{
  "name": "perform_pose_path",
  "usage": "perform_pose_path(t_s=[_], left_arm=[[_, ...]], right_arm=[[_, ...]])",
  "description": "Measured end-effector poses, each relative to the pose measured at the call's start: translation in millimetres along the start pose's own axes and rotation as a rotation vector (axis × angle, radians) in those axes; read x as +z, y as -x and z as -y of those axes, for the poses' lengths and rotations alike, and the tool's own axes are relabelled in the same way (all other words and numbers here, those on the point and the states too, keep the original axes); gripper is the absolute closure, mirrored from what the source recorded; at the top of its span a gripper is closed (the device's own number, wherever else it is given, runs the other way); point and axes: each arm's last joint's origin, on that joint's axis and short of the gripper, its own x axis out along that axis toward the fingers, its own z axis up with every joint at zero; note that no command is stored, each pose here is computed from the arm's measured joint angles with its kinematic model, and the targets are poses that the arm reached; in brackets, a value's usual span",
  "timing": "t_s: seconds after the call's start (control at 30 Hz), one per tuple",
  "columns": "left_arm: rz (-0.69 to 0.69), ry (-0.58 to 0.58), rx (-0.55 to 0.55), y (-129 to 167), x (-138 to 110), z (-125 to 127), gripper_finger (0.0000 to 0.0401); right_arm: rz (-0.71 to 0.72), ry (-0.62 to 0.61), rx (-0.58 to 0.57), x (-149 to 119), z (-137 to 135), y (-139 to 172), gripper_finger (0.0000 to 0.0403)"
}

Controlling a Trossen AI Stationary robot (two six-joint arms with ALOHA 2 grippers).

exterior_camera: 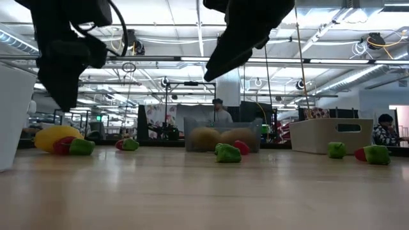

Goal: Sort produce into baskets
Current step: Put the lemon into the black bin

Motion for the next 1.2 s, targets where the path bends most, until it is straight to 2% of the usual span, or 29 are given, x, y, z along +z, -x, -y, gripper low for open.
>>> perform_pose_path(t_s=[0.53, 1.03, 1.2], left_arm=[[-0.148, -0.129, 0.15, -36.6, -5.5, 24.3, 0.0111], [-0.173, -0.231, 0.169, -57.5, -2.6, 35.4, 0.0111], [-0.185, -0.251, 0.183, -61.1, -2.5, 35.8, 0.0133]], right_arm=[[0.023, 0.002, 0.01, -9.1, -3.9, -6.9, 0.011], [0.038, 0.002, 0.012, -7.6, -4.0, -6.9, 0.011], [0.037, 0.002, 0.012, -7.7, -3.9, -6.9, 0.011]])
